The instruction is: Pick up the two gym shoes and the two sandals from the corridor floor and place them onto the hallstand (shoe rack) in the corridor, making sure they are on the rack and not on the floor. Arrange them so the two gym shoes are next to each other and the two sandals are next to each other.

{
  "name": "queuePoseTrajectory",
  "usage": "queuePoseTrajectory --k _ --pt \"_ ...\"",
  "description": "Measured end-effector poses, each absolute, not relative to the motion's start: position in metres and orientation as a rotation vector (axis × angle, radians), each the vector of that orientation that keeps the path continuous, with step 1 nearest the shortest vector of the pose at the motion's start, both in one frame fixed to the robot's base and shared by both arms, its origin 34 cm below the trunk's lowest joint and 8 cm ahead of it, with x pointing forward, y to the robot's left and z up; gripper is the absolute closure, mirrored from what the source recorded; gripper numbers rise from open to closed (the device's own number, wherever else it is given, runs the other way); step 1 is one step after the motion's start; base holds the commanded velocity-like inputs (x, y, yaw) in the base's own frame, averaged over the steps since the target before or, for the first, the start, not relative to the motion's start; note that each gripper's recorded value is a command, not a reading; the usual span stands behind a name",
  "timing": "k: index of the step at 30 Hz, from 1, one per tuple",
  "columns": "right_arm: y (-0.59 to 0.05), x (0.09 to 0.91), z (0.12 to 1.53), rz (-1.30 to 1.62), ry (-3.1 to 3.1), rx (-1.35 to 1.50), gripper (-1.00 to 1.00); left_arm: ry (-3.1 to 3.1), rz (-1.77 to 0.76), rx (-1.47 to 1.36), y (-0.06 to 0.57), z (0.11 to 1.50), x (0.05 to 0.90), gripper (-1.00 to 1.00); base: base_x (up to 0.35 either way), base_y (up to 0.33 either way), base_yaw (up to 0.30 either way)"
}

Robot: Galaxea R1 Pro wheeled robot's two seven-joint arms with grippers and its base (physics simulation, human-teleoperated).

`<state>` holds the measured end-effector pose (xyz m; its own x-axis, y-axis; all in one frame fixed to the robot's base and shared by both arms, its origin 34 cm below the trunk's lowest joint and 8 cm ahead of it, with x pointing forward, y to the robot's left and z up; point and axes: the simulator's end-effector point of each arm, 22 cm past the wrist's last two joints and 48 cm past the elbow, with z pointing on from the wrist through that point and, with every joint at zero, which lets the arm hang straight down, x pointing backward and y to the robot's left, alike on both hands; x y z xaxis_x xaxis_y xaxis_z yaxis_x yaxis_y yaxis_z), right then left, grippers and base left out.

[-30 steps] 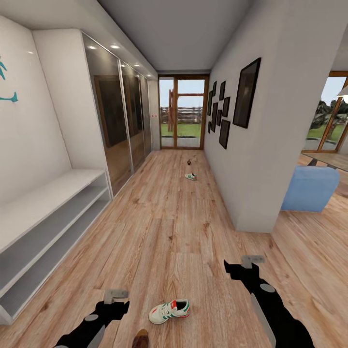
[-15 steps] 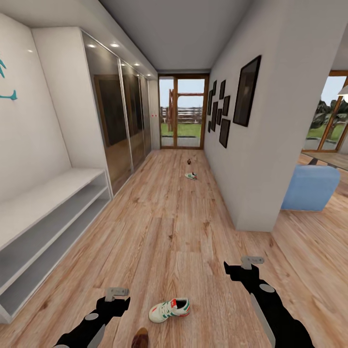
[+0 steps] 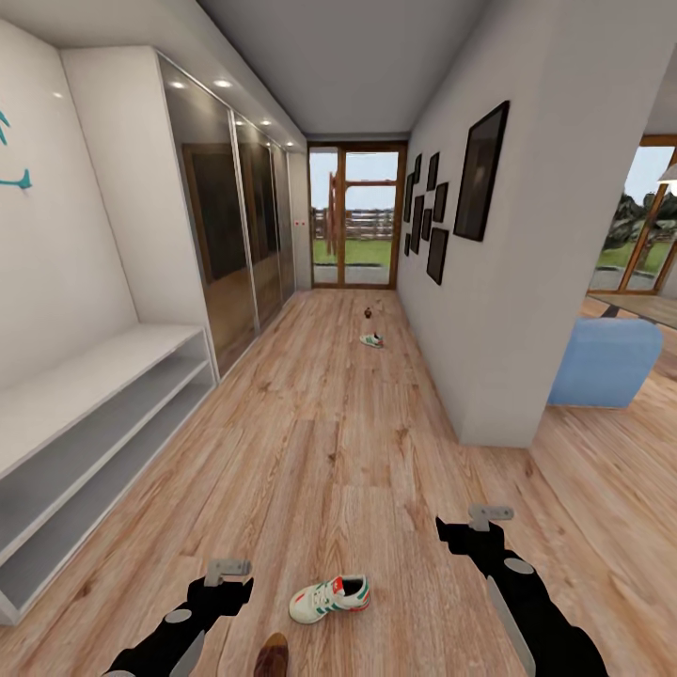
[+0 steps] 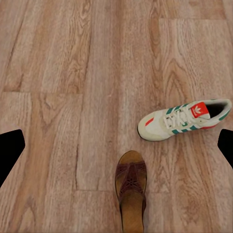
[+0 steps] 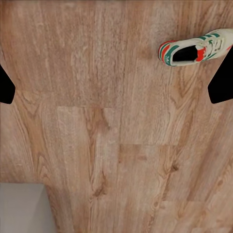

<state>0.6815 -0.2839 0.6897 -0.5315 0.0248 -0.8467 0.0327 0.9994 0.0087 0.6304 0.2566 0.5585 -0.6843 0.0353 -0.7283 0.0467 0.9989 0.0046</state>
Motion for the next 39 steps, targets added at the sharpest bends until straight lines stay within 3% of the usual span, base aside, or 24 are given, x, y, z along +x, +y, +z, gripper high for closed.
queuePoseTrajectory --k 39 --pt "-0.285 0.672 0.614 -0.013 2.131 0.043 -1.00 2.328 -0.018 0.054 0.257 0.483 0.620 -1.00 0.000 0.000 0.000"
